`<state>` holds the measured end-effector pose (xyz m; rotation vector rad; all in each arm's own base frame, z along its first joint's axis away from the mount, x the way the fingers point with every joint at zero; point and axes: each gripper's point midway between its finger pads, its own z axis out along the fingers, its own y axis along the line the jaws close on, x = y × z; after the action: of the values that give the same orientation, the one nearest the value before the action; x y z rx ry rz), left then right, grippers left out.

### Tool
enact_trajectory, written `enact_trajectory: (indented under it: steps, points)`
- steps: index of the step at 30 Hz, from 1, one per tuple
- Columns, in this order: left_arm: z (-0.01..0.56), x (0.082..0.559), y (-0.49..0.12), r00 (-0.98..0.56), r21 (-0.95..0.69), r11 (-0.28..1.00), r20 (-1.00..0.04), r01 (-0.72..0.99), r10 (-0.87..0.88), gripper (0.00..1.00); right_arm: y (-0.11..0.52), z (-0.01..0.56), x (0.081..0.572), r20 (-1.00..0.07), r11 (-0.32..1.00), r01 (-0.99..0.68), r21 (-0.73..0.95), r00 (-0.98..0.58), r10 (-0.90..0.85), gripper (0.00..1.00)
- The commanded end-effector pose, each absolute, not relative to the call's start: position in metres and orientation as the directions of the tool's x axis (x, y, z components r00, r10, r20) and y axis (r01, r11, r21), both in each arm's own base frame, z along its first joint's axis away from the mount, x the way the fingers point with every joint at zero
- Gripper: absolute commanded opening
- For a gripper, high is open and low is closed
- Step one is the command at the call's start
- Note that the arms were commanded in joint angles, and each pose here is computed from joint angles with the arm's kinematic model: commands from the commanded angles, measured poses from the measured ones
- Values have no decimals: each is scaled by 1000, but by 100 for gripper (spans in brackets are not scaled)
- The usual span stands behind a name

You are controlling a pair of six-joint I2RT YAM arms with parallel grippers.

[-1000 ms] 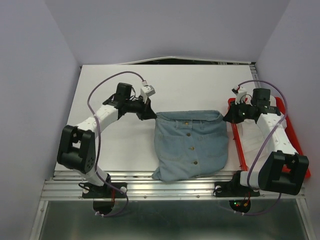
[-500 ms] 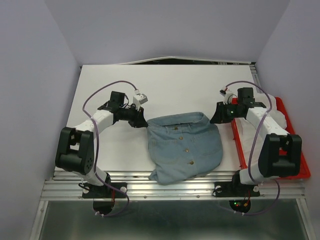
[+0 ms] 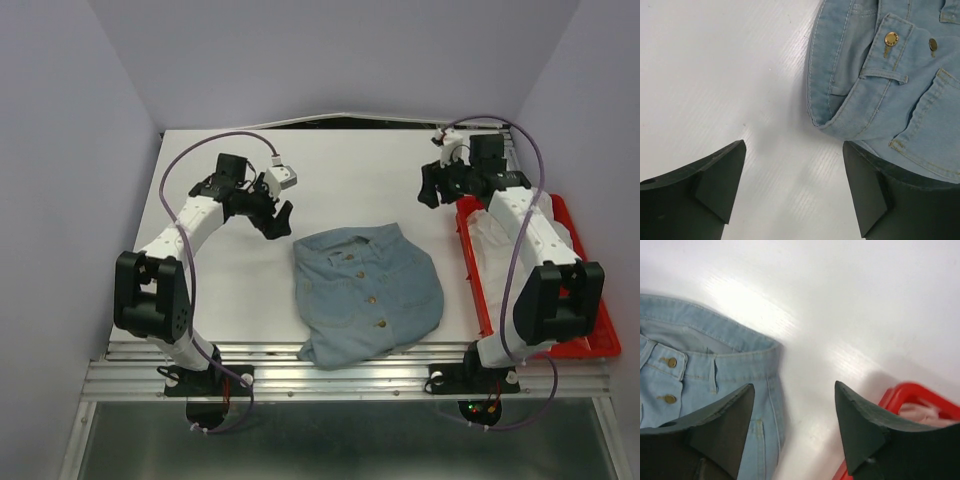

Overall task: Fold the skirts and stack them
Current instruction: Flatten the skirt out

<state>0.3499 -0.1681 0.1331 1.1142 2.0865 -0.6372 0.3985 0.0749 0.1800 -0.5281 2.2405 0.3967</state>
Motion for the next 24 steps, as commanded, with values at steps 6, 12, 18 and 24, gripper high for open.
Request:
enact_trajectory:
  steps: [6,12,18,24]
  points:
    - [136,348,-190,-400,-98,524,-766,846,504,91,138,138,413,-682,776,-631,-8,-564,-466,61]
    - [133,338,-220,-244,23,388,-744,922,623,88,143,103,426,-639,780,-626,0,-600,-481,60]
    - [107,335,-236,-242,-16,323,-696,946,676,86,150,83,427,-607,766,-640,59,-633,-481,59]
    - [91,333,-236,-243,-32,297,-661,954,709,86,160,79,421,-605,746,-654,126,-647,-465,30]
